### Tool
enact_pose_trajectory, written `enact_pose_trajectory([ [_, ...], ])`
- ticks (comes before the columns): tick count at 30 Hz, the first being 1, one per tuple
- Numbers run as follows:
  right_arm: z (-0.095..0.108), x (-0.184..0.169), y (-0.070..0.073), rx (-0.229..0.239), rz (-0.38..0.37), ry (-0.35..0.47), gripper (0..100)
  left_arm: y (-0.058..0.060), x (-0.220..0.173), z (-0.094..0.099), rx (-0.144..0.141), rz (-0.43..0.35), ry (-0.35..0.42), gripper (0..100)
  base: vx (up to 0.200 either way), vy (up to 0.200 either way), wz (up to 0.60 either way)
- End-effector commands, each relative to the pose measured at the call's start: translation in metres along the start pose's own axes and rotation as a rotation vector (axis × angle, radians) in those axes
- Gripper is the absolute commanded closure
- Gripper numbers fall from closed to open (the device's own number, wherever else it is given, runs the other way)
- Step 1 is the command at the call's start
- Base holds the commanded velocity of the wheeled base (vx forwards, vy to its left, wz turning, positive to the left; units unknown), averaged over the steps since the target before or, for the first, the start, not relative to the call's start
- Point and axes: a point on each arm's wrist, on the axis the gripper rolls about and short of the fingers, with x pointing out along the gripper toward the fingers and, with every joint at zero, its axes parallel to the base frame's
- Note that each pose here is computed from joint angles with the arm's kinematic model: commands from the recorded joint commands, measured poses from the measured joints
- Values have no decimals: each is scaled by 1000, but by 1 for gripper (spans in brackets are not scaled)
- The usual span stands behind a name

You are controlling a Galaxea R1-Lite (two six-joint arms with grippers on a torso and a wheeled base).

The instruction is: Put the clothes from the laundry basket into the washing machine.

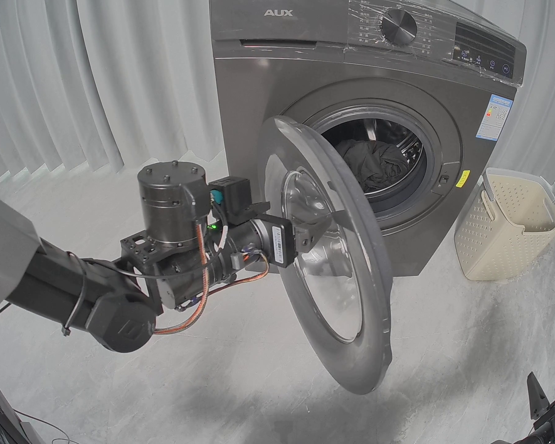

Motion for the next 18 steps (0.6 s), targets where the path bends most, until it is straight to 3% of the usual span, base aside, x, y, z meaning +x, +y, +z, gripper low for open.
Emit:
enact_pose_trajectory([
  [1,-2,0,0,0,0,-5,0,-1,22,-2,0,4,-7,0,0,0,0],
  [13,-2,0,0,0,0,-5,0,0,51,8,0,8,-76,0,0,0,0],
  [18,-2,0,0,0,0,-5,0,3,68,12,-22,56,-119,0,0,0,0],
])
